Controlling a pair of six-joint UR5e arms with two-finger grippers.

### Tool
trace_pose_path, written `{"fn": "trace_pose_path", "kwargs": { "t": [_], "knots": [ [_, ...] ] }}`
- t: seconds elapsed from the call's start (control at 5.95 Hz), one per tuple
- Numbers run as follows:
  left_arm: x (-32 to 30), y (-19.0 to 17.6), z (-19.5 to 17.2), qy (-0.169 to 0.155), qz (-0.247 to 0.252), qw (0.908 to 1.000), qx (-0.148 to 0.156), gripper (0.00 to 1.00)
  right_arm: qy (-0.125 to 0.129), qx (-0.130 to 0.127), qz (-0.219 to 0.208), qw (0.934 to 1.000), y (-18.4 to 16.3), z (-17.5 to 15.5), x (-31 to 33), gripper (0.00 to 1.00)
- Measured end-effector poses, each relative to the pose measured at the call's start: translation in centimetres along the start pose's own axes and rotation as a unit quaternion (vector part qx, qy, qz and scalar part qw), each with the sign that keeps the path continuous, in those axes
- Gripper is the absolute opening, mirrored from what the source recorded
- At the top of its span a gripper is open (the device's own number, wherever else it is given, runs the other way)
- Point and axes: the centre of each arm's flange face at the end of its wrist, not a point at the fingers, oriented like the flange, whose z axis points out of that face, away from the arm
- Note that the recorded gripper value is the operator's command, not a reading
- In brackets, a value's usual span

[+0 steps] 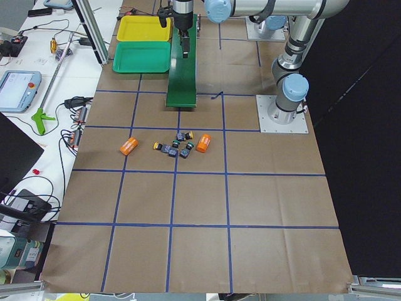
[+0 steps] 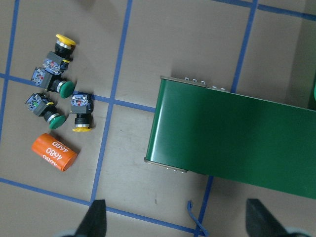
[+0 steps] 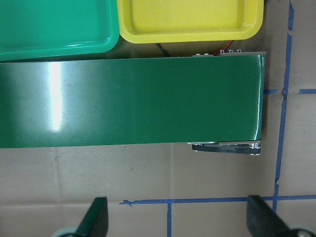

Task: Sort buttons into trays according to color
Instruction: 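Move the left gripper down to the orange cylinder by the button pile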

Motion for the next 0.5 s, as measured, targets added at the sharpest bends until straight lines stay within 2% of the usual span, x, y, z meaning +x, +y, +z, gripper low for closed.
{"fn": "trace_pose_path", "kwargs": {
  "t": [0.17,0.5],
  "knots": [
    [-3.3,-1.6,1.1,-0.002,-0.035,0.9993,-0.009,0.99,0.000,-0.001,0.000,1.0000,0.0,0.1,0.0,1.00],
    [-9.1,-5.1,5.7,-0.004,-0.102,0.9937,-0.047,0.99,0.000,-0.002,0.001,1.0000,0.0,0.2,0.0,1.00]
  ]
}}
